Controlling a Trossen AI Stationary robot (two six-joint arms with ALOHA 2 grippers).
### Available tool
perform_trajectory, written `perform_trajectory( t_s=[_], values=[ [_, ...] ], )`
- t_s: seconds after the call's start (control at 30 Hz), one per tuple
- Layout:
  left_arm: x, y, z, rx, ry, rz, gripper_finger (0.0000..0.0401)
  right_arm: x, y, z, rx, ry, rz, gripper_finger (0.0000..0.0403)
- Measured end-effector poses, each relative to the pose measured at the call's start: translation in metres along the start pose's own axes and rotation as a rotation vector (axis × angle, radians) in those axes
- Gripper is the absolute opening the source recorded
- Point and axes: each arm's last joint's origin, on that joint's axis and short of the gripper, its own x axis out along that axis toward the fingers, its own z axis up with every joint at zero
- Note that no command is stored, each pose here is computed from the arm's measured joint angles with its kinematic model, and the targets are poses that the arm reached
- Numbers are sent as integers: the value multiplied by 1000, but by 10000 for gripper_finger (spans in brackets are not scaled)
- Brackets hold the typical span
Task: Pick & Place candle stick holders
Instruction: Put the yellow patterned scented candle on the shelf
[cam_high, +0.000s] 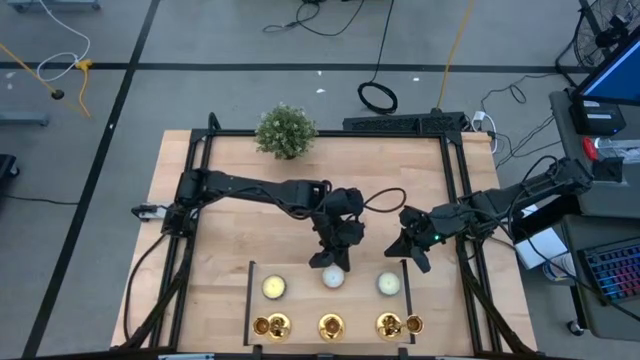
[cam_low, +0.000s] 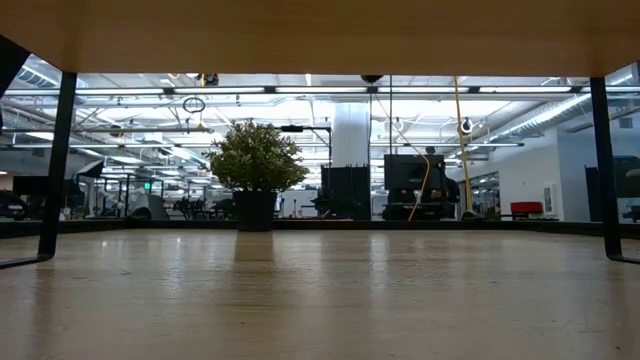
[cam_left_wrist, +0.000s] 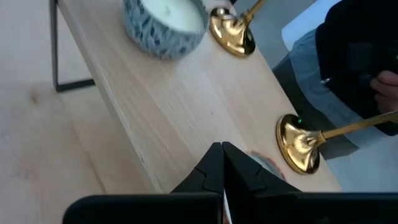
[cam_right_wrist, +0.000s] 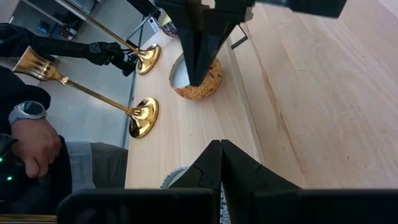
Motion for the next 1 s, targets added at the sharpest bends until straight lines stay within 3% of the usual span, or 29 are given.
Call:
perform_trajectory(
  t_s=[1.0],
  values=[
    [0, 1, -4, -30, 32, 25, 0, 0, 0, 0, -7, 0, 0, 0]
  ],
)
